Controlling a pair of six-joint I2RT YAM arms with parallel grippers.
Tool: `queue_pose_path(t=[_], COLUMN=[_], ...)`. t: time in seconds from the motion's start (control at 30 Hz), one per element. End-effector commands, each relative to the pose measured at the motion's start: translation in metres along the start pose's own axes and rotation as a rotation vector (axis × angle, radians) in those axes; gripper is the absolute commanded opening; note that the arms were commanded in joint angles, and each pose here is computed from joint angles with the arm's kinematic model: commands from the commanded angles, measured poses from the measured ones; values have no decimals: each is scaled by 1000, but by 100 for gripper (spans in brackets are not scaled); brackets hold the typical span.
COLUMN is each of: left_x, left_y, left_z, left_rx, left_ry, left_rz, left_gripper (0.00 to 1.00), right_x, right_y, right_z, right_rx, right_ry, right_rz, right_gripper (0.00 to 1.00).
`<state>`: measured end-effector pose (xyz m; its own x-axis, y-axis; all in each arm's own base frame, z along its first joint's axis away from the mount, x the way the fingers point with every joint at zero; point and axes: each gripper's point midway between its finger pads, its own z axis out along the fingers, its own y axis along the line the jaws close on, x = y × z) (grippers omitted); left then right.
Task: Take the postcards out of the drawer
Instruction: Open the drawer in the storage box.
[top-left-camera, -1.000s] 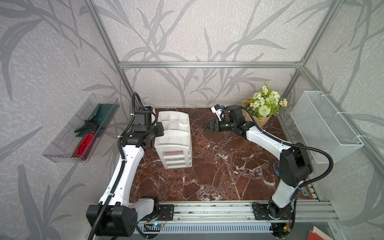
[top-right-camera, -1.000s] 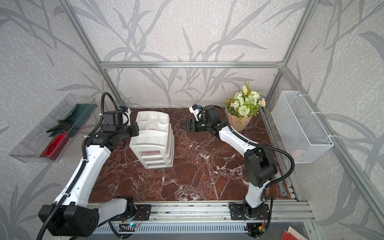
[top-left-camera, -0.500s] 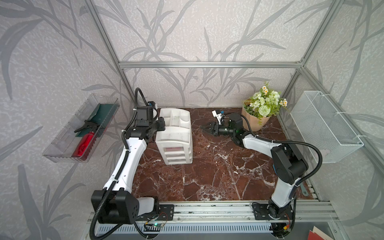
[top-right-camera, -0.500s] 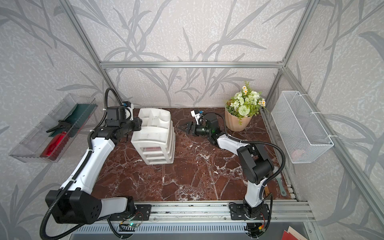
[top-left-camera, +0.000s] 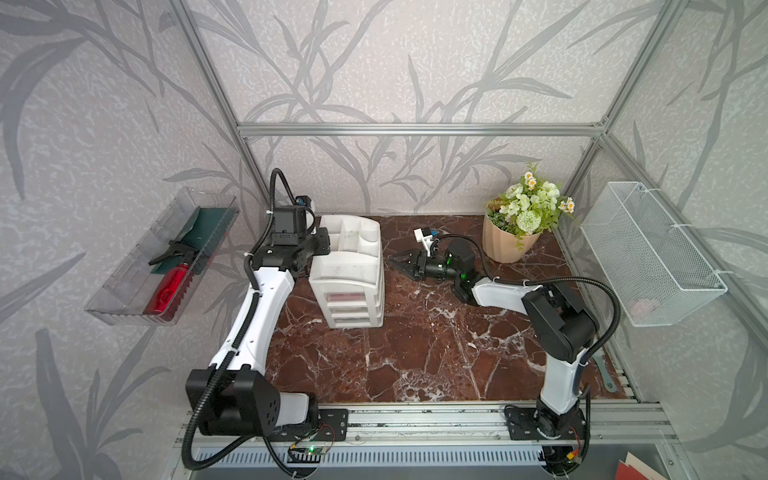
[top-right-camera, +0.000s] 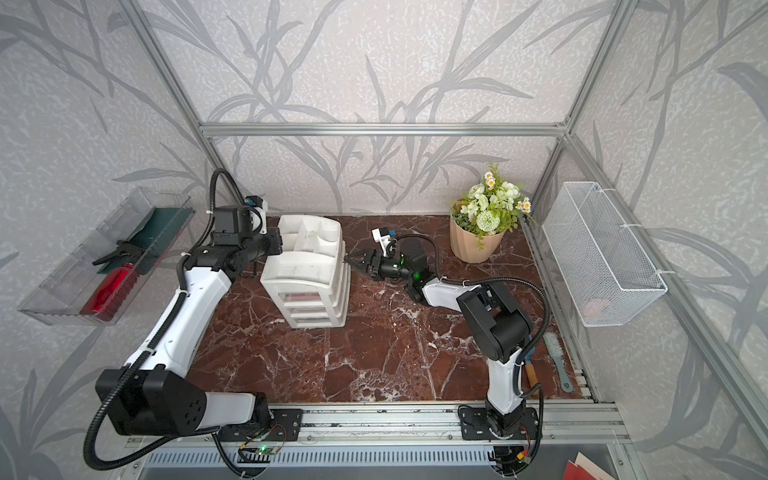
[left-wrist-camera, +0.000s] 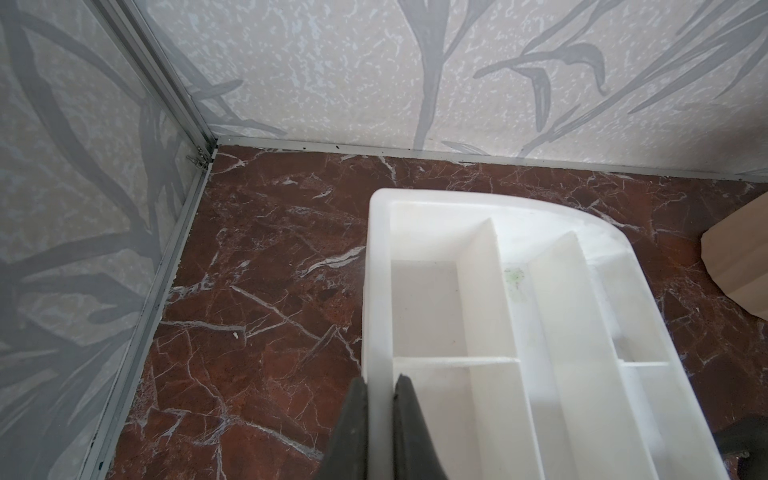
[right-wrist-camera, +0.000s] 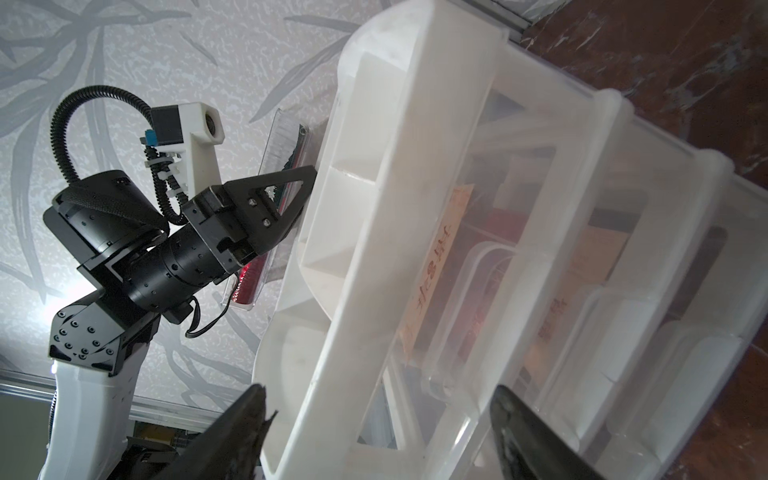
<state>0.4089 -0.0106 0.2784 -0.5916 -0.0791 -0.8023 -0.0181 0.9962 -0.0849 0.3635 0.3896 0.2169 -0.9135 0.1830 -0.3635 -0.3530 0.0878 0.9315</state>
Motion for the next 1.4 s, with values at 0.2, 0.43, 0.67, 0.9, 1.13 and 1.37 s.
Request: queue_pose_path(t=[0.2, 0.43, 0.67, 0.9, 1.13, 1.37], left_x=[11, 13, 18, 20, 24, 28], left_y=[0, 0, -1, 4, 4, 3], left_z=[12, 12, 13, 10, 11, 14], left_rx=[8, 14, 14, -10, -12, -6], left_ry=[41, 40, 61, 82, 97, 111], left_rz=[18, 27, 17, 12, 9, 4], left_gripper=[0, 0, 9, 21, 20, 8], right_x=[4, 6, 7, 5, 7, 8], right_y=[2, 0, 1, 3, 5, 8], right_z=[15, 21, 27, 30, 31, 35], right_rx=[-56, -60, -71, -77, -82, -87], right_ry=[-32, -38, -33, -30, -25, -14], right_rz=[27, 38, 41, 36, 34, 30], right_gripper=[84, 84, 84, 84, 84, 84])
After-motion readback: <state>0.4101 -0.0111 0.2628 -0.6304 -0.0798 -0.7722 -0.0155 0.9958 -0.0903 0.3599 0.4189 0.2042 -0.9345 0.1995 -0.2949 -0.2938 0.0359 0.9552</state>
